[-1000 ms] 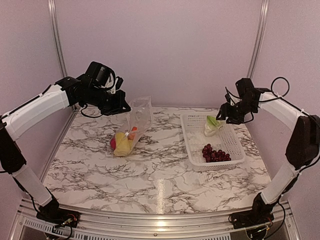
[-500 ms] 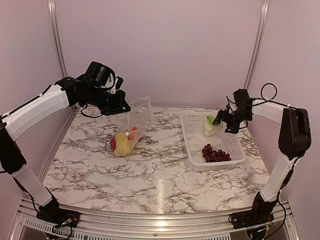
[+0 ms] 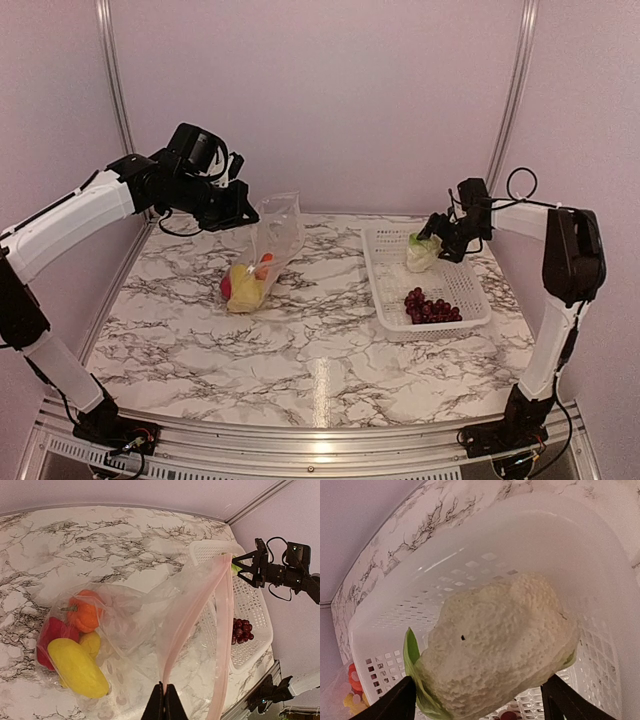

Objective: Place the food in the zip-top bag and seal the zipper
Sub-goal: Pick up the fake vegetable from the bin.

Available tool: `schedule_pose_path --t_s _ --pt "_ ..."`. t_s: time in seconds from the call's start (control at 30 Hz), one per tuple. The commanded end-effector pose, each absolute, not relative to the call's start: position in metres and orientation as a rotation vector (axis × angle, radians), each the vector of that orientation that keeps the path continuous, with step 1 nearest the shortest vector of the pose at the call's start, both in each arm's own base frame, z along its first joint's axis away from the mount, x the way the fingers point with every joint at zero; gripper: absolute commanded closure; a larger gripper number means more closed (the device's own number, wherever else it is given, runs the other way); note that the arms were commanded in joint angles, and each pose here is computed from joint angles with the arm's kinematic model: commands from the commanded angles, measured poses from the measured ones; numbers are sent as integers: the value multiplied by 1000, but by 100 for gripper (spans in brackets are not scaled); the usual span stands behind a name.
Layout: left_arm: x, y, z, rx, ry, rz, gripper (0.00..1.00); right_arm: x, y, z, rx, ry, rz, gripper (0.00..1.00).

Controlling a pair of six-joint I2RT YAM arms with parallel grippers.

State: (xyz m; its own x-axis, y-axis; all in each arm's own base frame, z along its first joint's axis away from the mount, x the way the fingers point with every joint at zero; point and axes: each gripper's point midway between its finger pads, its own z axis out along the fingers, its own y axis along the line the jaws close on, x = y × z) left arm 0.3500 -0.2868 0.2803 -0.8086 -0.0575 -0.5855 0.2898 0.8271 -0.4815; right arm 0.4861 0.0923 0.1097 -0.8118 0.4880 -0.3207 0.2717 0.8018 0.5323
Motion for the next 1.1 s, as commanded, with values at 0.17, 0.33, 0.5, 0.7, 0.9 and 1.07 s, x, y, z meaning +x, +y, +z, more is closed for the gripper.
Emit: schedule_pose_path --t_s 0.17,0.33,0.5,0.7,0.9,1.07 --pt "346 -279 280 174 2407 -737 100 509 98 108 606 2453 717 14" --pt "349 -283 281 176 2409 -750 100 512 108 106 573 2469 774 2" --pt "350 -285 281 176 2412 -759 100 513 99 101 596 2487 686 10" --pt "348 -282 277 173 2420 -750 100 500 94 99 576 2533 596 36" --pt "349 -284 276 173 2417 -755 100 473 120 135 414 2499 616 51" --pt "351 -286 275 178 2417 -757 100 447 150 196 189 2391 640 53"
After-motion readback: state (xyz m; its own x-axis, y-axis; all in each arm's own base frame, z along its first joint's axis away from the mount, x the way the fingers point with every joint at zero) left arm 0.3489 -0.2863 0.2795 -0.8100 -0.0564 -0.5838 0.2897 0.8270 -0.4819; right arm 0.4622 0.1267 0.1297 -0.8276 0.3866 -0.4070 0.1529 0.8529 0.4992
